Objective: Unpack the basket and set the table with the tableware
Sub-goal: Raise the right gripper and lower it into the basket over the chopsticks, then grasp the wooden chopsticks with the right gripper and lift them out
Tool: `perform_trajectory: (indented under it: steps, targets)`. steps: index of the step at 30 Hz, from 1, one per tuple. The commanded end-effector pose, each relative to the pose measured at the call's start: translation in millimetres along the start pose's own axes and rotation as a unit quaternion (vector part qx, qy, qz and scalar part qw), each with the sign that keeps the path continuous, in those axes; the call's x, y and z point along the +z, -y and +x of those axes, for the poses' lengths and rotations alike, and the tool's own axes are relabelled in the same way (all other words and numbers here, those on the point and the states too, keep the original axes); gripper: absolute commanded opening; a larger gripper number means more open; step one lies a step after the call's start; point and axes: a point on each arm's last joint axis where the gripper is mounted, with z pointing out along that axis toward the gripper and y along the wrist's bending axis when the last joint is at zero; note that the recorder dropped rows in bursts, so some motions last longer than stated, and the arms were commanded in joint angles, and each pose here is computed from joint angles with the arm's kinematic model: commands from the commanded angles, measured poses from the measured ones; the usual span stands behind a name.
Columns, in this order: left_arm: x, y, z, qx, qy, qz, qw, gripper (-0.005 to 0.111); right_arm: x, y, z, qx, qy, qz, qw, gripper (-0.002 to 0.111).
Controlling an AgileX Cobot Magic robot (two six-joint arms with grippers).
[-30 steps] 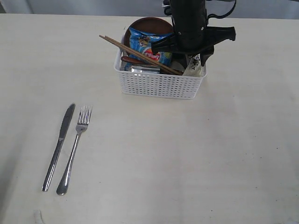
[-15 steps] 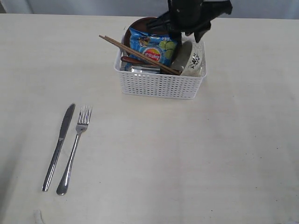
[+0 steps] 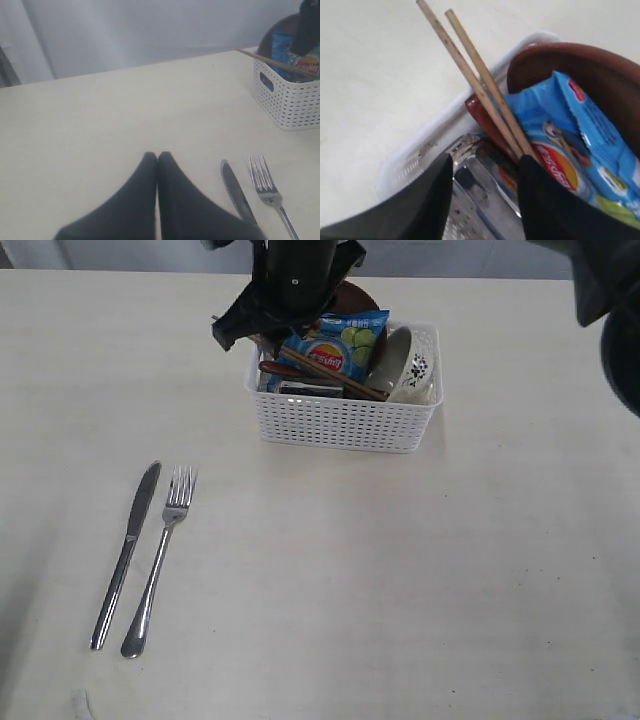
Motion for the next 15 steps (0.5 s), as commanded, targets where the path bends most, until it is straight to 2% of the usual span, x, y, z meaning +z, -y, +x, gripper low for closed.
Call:
perform_trajectory:
  steps: [1, 6, 15]
  targets:
    - [0.0, -0.1, 0.0, -0.001, 0.004, -0.001, 1.000, 0.000, 15.4, -3.6, -3.4, -0.047, 0.012, 0.011, 0.999, 0.041]
    - [0.0, -0.1, 0.0, -0.001, 0.004, -0.001, 1.000, 0.000, 33.7, 0.5, -0.1, -0.065, -0.005, 0.045, 0.997, 0.041]
    - [0.0, -0.1, 0.0, -0.001, 0.004, -0.001, 1.000, 0.000, 52.6, 0.5, 0.1, -0.081, 0.001, 0.058, 0.995, 0.041]
